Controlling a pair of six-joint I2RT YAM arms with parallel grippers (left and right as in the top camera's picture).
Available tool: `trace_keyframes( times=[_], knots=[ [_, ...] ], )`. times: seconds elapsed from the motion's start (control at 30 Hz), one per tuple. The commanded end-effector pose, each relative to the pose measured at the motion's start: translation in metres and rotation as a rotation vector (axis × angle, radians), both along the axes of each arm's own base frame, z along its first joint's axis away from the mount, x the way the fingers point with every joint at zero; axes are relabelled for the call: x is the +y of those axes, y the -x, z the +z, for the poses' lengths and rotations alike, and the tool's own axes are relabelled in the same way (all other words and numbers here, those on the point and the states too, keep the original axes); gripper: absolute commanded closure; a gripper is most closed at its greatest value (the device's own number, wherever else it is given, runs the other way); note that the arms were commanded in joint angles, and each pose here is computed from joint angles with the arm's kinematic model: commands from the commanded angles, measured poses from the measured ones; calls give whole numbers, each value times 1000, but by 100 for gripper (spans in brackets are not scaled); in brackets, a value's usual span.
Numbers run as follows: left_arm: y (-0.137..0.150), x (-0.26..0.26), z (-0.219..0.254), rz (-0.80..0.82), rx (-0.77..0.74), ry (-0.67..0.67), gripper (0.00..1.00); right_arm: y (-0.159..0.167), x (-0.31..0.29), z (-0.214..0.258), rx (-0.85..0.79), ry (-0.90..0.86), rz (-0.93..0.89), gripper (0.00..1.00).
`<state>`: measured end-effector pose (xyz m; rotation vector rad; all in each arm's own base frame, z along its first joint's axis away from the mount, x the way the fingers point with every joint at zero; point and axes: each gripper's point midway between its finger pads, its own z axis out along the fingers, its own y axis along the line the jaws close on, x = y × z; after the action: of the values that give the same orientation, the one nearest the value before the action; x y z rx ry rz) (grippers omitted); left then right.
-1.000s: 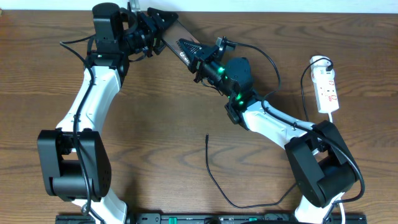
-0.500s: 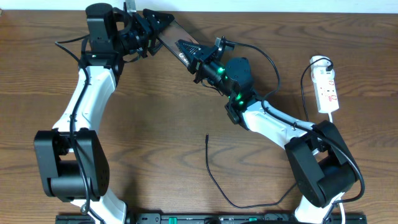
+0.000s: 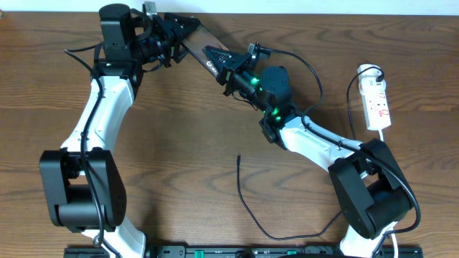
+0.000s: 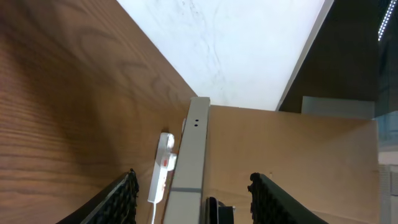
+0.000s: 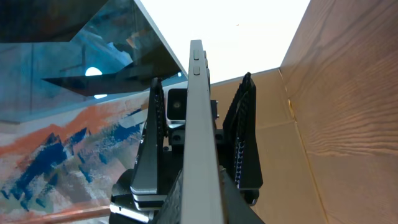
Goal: Plug charger to phone and switch on socket
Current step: 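Hold the phone steady with both grippers, bottom edge exposed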
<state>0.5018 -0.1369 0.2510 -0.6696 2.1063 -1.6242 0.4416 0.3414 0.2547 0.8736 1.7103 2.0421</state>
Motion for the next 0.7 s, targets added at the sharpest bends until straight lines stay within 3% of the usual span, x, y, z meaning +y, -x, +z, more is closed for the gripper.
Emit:
trace_keyframes(
  times=[0.0,0.67],
  knots=[
    [1,-1,4,-7,10,19,45,2,2,14,-41,-12,8,99],
    [2,-5,5,-30,-35,-13,45,10,13,14,14,-54,33,98]
  ],
)
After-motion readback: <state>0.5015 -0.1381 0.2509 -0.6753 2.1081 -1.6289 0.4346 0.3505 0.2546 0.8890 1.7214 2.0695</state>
